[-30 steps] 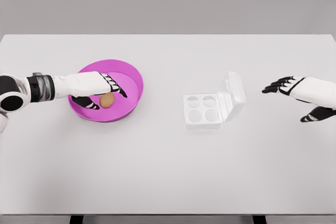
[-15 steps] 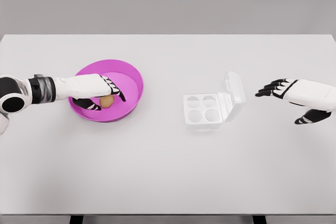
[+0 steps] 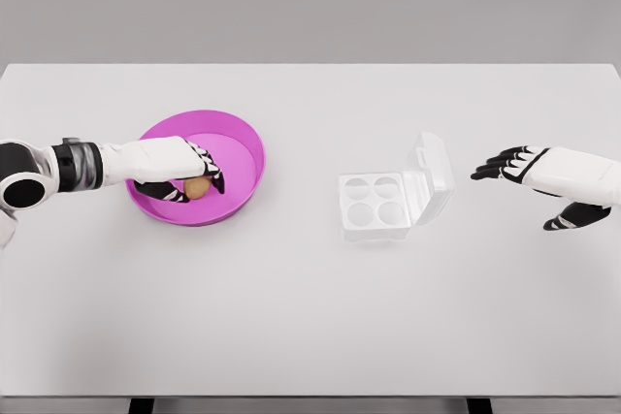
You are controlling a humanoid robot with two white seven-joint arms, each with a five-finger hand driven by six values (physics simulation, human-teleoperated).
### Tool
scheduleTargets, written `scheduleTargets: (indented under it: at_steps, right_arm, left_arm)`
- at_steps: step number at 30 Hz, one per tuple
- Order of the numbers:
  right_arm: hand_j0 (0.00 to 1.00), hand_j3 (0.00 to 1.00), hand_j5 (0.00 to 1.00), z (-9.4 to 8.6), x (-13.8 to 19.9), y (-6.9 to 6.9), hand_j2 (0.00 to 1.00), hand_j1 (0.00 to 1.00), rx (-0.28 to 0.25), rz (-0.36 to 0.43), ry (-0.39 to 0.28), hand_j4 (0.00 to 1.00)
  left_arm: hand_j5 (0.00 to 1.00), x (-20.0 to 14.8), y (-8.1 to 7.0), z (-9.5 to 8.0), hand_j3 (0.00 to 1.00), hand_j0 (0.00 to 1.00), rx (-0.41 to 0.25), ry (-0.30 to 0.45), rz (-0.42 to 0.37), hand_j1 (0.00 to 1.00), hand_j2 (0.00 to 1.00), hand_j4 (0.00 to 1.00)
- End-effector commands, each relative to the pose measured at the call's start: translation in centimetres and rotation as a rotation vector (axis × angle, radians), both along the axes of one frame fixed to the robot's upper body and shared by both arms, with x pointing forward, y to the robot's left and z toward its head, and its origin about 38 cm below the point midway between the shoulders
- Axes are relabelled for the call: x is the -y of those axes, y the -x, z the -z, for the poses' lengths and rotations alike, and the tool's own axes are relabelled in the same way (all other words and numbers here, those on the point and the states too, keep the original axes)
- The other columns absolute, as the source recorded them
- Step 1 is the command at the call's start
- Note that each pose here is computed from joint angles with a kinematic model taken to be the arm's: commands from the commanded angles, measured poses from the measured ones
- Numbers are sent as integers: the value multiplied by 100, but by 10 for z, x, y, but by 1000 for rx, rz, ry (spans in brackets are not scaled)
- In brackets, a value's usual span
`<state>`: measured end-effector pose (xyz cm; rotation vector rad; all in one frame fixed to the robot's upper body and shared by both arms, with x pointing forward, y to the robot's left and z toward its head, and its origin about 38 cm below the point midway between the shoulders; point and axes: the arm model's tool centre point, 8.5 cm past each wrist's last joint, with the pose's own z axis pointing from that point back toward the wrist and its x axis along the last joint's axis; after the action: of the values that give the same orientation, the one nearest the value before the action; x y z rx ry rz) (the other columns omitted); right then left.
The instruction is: Pack egg into the box and close the box lid
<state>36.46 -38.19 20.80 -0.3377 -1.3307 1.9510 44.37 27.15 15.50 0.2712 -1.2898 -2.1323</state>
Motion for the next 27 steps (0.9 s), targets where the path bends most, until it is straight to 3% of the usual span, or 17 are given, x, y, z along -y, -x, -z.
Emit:
scheduleTargets:
  at_steps: [1,11,18,27]
  right_arm:
    - [100,100,100,-1,0,0,100,100,-1,3,-5,100]
    - [100,100,100,-1,0,0,100,100,-1,3,-5,100]
    - [100,100,100,-1,0,0,100,100,-1,3,-5,100]
    - [100,100,100,-1,0,0,100,100,-1,2,-5,100]
  left_arm:
    - [52,0,0,-1,52,52,0,5,-3,52,52,52]
    - [40,2,-1,-7,40,40,12,19,2,40,40,40]
    - [40,8,1,-16,40,40,35,34,22,40,40,40]
    - [39,19,3,-47,39,39,123,80,54,39,39,39]
